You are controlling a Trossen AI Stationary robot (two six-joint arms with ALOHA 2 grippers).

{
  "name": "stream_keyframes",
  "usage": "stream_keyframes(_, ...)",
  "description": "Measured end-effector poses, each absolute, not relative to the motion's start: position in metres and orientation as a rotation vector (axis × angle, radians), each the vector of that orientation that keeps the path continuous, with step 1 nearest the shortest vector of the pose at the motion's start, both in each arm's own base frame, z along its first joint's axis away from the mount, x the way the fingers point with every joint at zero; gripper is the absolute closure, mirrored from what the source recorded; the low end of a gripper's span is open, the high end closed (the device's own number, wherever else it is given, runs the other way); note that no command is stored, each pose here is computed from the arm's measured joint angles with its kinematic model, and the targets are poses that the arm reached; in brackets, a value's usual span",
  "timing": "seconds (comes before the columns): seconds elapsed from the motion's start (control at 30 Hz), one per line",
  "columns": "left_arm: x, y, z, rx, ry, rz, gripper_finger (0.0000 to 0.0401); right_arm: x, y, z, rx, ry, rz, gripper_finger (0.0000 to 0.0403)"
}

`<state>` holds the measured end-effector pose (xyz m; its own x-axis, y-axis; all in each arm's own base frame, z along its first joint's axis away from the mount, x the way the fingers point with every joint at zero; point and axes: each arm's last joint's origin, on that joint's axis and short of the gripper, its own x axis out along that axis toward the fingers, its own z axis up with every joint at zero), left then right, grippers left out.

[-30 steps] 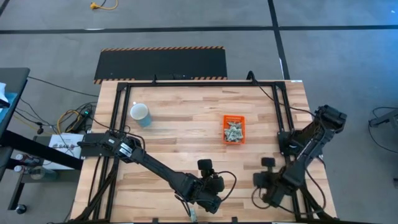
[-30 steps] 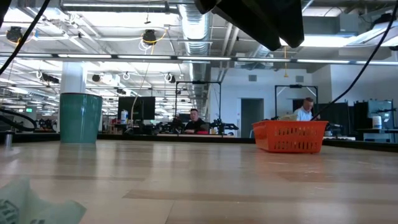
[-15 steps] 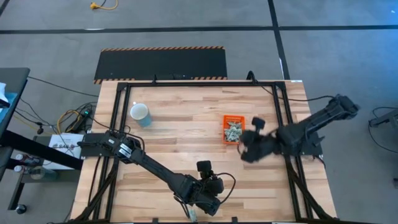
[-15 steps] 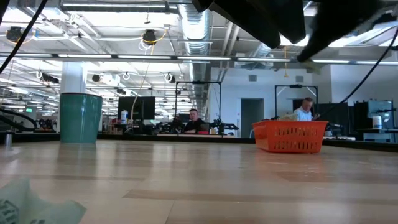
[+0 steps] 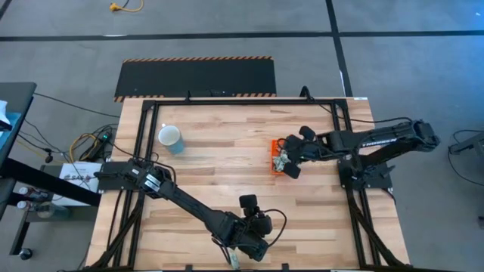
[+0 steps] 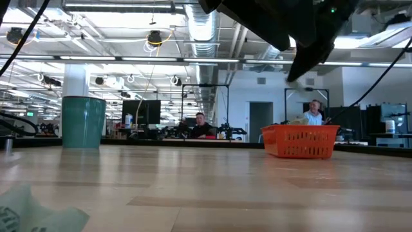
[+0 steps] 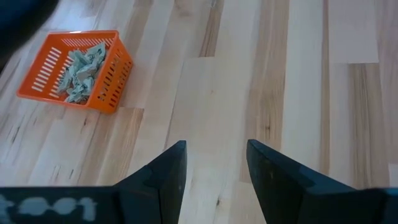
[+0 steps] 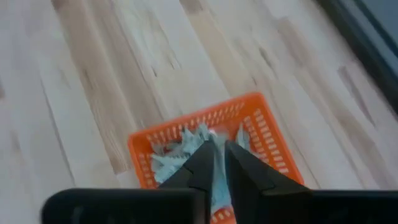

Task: Pick and place Stevia / Truvia into bins
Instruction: Put the right stevia packet into the orange bin, then put the stevia packet into the orange bin

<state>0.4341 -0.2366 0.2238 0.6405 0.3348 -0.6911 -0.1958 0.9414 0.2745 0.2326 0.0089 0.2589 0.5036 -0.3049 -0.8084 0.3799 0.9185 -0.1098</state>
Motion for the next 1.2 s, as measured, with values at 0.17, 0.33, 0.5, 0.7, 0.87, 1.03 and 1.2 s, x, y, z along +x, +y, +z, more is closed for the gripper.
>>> stream_keyframes(0.17,0.433,-0.238,0.224,0.18,0.823,0.303,0.0243,0.235,0.004,0.257,0.1,0.964,-0.426,0.0332)
stream_keyframes(0.33,0.428,-0.242,0.222,0.202,0.845,0.295,0.0243,0.229,0.006,0.255,0.077,1.03,-0.391,0.0305)
stream_keyframes(0.5,0.408,-0.255,0.221,0.213,0.966,0.231,0.0243,0.209,0.024,0.257,0.086,1.142,-0.298,0.0302)
stream_keyframes(0.7,0.384,-0.271,0.221,0.031,1.169,0.13,0.0243,0.188,0.067,0.259,0.106,1.17,-0.205,0.0303)
stream_keyframes(0.87,0.377,-0.284,0.218,-0.12,1.267,0.034,0.0243,0.176,0.099,0.258,0.06,1.14,-0.154,0.0302)
stream_keyframes(1.03,0.374,-0.295,0.219,-0.138,1.243,-0.013,0.0243,0.164,0.122,0.257,0.045,1.091,-0.145,0.0302)
stream_keyframes(1.2,0.374,-0.305,0.205,0.02,1.234,-0.135,0.0243,0.152,0.136,0.258,0.018,1.018,-0.155,0.0302)
